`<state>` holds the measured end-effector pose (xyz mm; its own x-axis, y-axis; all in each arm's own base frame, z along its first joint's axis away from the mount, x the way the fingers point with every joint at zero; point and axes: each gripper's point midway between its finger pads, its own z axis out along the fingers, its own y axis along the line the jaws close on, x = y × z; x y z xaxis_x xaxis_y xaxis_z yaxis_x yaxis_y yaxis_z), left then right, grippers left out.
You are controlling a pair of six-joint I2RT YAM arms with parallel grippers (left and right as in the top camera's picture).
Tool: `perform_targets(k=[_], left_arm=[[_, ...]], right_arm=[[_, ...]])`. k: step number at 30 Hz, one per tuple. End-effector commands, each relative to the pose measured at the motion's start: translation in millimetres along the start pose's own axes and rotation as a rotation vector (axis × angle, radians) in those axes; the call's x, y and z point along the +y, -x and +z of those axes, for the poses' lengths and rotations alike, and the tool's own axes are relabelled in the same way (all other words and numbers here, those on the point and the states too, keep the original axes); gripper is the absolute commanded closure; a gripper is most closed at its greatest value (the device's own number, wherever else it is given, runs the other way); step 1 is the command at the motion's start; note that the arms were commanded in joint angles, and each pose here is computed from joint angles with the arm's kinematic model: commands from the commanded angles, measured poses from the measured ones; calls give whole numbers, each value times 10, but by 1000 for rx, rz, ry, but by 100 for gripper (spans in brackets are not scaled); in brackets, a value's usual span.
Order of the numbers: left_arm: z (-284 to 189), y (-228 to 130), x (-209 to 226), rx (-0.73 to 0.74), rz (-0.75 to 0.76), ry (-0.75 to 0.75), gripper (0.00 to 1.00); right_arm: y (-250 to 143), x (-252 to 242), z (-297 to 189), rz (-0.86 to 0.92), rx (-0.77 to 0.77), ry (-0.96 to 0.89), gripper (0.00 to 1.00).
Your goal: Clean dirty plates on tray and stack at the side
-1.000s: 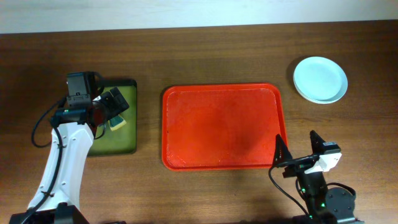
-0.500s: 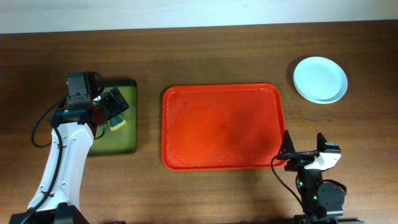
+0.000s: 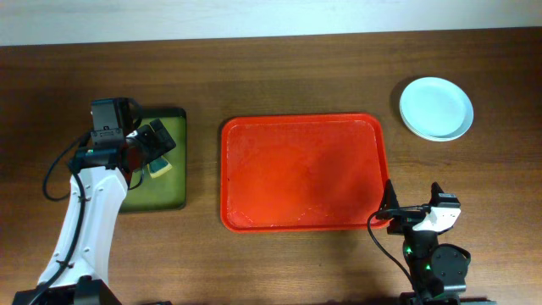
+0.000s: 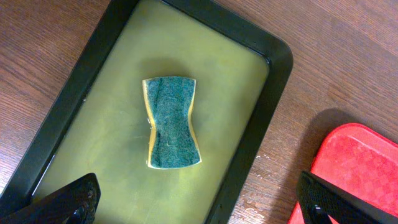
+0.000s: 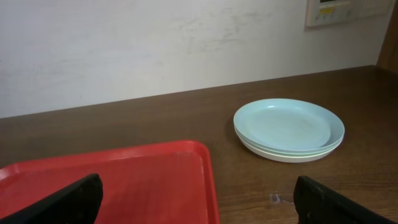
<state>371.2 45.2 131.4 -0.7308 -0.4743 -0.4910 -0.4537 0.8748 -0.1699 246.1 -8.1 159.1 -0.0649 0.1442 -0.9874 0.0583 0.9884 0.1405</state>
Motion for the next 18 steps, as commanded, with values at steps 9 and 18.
perform_targets(k=[9,18], left_arm=[[-13,23,-22,-3,0,-12,1],[-39,-16,118,3,3,61,1]], right_arm=[[-23,-25,-1,-10,1,-11,1],[-22,-25,-1,-10,1,-11,1]])
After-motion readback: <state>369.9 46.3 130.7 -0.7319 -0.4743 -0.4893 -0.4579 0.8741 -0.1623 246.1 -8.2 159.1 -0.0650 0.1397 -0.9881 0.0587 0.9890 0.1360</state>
